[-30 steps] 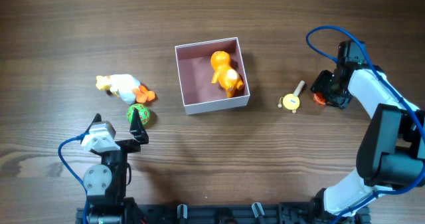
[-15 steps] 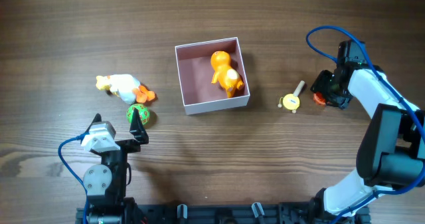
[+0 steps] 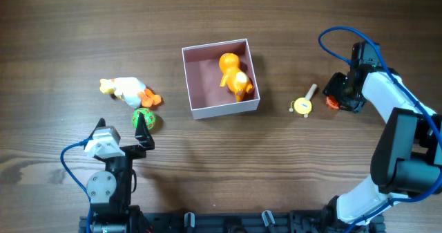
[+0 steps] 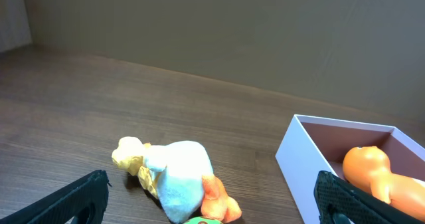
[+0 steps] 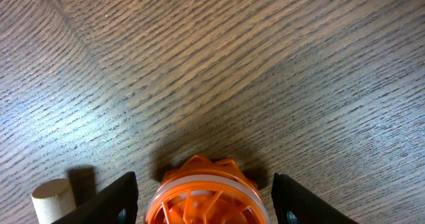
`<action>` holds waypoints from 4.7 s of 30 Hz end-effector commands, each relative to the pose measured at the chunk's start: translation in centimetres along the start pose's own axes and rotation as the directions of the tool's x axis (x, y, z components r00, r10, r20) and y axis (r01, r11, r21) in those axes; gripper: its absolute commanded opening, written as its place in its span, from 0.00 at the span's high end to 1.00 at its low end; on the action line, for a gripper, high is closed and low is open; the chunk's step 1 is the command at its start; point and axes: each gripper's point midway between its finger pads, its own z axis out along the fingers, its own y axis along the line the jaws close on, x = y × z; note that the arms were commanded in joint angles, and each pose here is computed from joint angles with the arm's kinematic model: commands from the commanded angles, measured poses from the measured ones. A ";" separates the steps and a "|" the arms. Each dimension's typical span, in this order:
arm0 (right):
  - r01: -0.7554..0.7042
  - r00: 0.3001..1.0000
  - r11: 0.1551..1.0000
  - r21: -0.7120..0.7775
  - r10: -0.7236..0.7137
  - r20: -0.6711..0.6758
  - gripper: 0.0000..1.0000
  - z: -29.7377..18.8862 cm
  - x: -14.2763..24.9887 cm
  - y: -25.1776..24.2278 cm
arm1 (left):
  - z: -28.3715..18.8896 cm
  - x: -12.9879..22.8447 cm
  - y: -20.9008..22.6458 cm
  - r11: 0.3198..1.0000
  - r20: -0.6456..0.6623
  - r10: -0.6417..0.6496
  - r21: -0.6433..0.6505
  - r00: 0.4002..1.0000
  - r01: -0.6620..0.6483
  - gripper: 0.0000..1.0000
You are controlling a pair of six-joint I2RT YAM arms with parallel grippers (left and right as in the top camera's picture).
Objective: Pack container
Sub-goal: 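Lower the right gripper over the orange gear and close on it, then carry the gear with the right gripper into the box and release, then move the right gripper to the lollipop toy and grasp its stick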
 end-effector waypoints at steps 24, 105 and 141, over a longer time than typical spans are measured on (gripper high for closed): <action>0.010 0.998 1.000 0.000 -0.010 -0.062 0.45 0.7 1.2 -0.1 | 0.0 0.1 0.2 1.000 0.004 0.023 -0.009 1.000 -0.023 0.00; 0.780 0.595 0.536 -0.322 -0.795 0.117 0.37 -9.4 19.8 29.1 | 0.0 0.1 0.2 1.000 0.004 0.023 -0.009 1.000 -0.023 0.00; -0.017 0.985 1.000 -0.003 0.017 -0.169 0.40 -2.6 3.9 6.7 | 0.0 0.1 0.2 1.000 0.004 0.023 -0.009 1.000 -0.023 0.00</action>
